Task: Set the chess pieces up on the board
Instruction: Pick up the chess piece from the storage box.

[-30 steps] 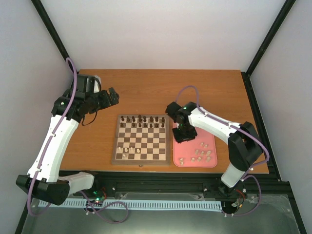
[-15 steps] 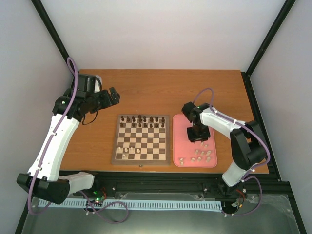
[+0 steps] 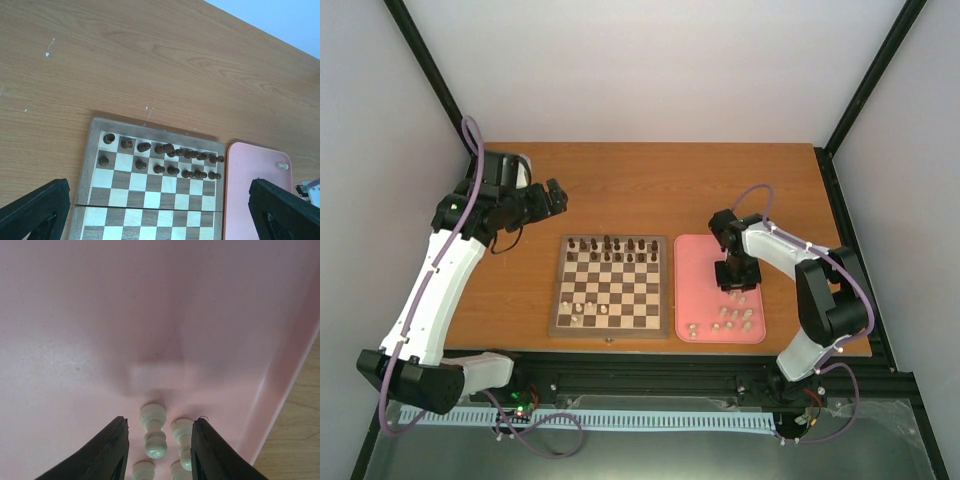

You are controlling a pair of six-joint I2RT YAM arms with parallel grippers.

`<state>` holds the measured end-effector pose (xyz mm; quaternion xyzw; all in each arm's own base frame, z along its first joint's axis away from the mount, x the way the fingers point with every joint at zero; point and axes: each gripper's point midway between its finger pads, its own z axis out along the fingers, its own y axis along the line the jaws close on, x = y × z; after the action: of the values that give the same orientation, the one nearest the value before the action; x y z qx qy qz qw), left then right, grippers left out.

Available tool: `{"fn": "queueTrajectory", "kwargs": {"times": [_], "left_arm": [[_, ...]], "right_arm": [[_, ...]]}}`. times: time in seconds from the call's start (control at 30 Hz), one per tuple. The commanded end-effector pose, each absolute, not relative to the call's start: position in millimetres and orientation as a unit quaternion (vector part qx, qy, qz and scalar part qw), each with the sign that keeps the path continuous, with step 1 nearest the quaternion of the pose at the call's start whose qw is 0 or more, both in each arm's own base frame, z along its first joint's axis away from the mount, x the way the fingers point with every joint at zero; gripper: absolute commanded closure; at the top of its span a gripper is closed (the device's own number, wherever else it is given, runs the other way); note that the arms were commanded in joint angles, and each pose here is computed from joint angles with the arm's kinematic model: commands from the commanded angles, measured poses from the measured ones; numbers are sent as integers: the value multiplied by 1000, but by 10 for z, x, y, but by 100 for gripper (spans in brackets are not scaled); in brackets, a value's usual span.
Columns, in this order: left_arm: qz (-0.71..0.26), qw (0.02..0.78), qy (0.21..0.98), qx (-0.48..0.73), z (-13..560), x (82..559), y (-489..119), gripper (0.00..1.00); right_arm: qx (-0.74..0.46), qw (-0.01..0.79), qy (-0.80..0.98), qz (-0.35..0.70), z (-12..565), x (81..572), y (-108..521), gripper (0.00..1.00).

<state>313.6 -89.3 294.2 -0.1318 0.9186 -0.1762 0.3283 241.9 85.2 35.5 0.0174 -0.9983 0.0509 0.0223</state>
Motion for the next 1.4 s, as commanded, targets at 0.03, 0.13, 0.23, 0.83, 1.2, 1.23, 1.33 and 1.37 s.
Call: {"fn": "queueTrajectory", "kwargs": {"times": [0.03,0.13,0.23,0.83,1.2,1.23,1.33,1.37], "left_arm": [[-183,338,914,-133,3002,3207,-901,0],[-185,337,914,-133,2995,3217,-910,0],[-185,334,915,-133,2976,3219,-916,0],[-182,332,916,-130,2941,3200,-909,0],[-186,335,914,-132,2967,3213,-917,0],[-186,335,914,-133,2964,3216,-914,0],[-184,338,913,-135,2970,3219,-903,0],[-183,338,913,-136,2965,3222,-899,0]], "right_arm": [[22,23,-998,46,303,2439,834,66],[22,27,-998,46,280,2411,824,66],[20,30,-998,42,263,2389,819,70],[19,43,-999,23,214,2311,871,89],[32,-20,-999,31,844,2612,1016,97],[38,-26,-998,29,909,2630,1083,97],[63,-40,-997,12,1079,2645,1393,97],[74,-42,-996,7,1105,2625,1516,97]]}}
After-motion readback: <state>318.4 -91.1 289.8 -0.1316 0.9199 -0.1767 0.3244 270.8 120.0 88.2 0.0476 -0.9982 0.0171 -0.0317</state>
